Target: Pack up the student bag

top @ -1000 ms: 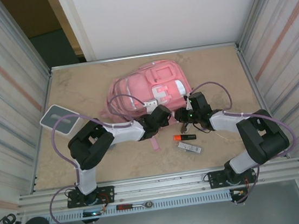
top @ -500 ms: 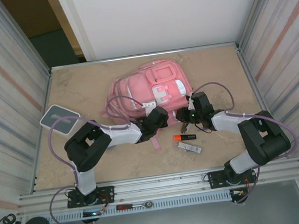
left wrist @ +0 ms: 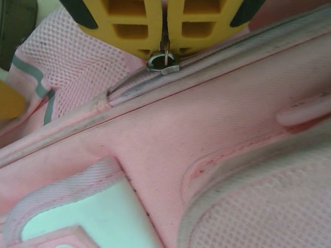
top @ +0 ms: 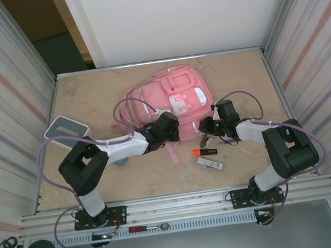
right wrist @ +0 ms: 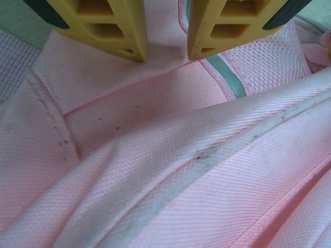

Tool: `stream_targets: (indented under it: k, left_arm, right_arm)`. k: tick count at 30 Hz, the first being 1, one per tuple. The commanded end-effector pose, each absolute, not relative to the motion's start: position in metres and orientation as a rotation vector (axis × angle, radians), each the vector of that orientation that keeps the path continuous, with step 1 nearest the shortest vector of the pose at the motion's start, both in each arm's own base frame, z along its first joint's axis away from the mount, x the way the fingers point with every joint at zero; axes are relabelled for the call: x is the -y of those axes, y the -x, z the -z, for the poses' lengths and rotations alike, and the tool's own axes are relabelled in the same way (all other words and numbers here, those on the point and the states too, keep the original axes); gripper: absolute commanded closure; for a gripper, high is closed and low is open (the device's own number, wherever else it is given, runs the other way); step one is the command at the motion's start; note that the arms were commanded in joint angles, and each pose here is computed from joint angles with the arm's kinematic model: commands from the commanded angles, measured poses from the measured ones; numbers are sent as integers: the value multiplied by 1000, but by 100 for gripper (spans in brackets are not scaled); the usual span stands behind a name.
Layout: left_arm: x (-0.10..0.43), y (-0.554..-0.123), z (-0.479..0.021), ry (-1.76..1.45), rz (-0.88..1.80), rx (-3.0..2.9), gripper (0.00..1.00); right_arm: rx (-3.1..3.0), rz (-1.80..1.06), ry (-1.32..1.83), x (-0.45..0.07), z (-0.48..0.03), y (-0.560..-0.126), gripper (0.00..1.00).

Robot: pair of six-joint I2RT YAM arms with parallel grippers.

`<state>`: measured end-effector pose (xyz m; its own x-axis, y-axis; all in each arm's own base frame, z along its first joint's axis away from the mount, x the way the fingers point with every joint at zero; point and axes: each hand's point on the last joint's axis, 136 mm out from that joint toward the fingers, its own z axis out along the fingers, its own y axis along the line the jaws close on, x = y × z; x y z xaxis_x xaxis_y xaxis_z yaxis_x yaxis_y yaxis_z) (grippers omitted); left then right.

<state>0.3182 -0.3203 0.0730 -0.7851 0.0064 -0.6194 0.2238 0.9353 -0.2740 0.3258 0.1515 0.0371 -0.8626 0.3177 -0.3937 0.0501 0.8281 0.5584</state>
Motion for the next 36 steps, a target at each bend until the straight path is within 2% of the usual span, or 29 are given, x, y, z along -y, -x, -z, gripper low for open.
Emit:
stream_targets:
  k: [1, 11, 16, 22, 27, 31, 36]
  left_arm:
    - [291, -317, -84, -231, 356, -2487, 100]
    - [238, -312, -76, -325, 175, -2533, 100]
    - [251, -309, -86, -434, 243, -2483, 100]
    - [284, -301, -103, -510, 392, -2404, 100]
    - [292, -302, -105, -523, 408, -2382, 100]
    - [298, -302, -102, -545, 420, -2378, 100]
    - [298, -298, -95, -574, 401, -2390, 100]
  right_arm:
    - [-2648, -552, -446, -113, -2, -312, 74]
    - [-2598, -566, -404, -106, -21, -321, 73]
    - [-2532, -626, -278, -114, -49, -324, 66]
    - [-2438, -792, -177, -164, -98, -317, 50]
    - [-2426, -874, -329, -192, -101, -320, 39]
    - [-2417, -905, -456, -203, -90, -337, 38]
    - [-2402, -932, -489, -217, -82, -364, 41]
